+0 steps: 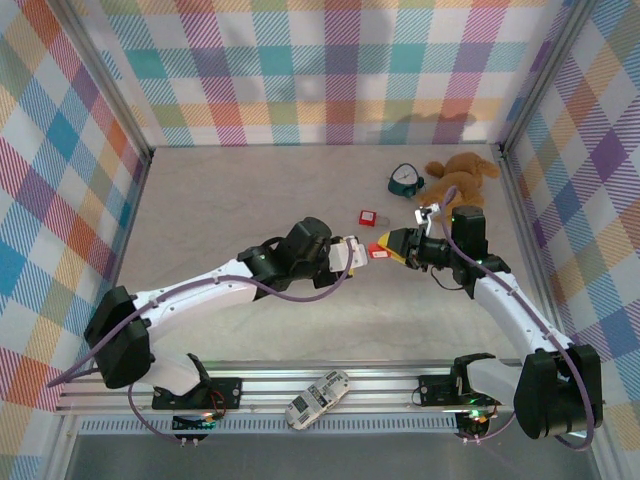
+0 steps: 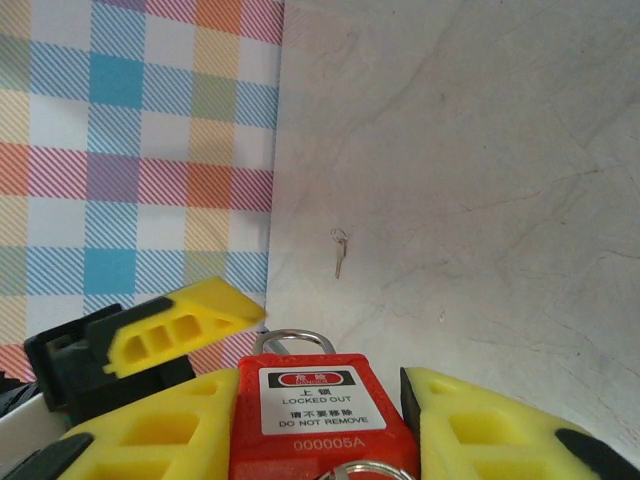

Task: Unlock with the key

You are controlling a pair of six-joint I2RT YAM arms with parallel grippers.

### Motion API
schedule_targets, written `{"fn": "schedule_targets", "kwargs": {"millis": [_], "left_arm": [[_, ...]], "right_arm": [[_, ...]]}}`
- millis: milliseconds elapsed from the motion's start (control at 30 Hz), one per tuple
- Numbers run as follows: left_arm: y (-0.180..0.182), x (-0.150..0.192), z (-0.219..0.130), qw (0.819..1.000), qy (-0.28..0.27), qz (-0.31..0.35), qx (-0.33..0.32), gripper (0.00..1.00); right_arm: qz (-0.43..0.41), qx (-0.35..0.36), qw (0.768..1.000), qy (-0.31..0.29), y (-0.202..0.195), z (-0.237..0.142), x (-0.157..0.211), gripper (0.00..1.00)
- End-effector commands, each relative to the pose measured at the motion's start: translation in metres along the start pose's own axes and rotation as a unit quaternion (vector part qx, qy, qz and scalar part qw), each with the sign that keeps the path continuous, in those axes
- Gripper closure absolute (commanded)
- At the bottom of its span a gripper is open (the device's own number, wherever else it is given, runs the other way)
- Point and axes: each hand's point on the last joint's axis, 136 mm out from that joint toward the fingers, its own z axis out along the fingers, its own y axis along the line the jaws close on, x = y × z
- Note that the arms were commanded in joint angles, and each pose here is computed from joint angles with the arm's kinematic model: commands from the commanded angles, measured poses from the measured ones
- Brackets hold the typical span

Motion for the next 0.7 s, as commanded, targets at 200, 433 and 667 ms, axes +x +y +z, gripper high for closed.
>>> {"fn": "schedule_targets", "kwargs": {"millis": [200, 433, 667], "left_arm": [[0.009, -0.018, 0.000, 0.999, -0.033, -0.011, 0.004, 0.60], [0.008, -0.015, 0.007, 0.999, -0.025, -0.017, 0.014, 0.77], [0.012, -0.014, 0.006, 0.999, -0.028, -0.025, 0.007, 0.97]], "right_arm": [[-0.020, -0.019, 0.999, 0.020, 0.003, -0.002, 0.011, 0.65], [-0.019, -0.023, 0.999, 0.020, 0.005, -0.001, 0.011, 0.66], [-0.018, -0.018, 1.000, 0.017, 0.003, -0.001, 0.012, 0.67]]}}
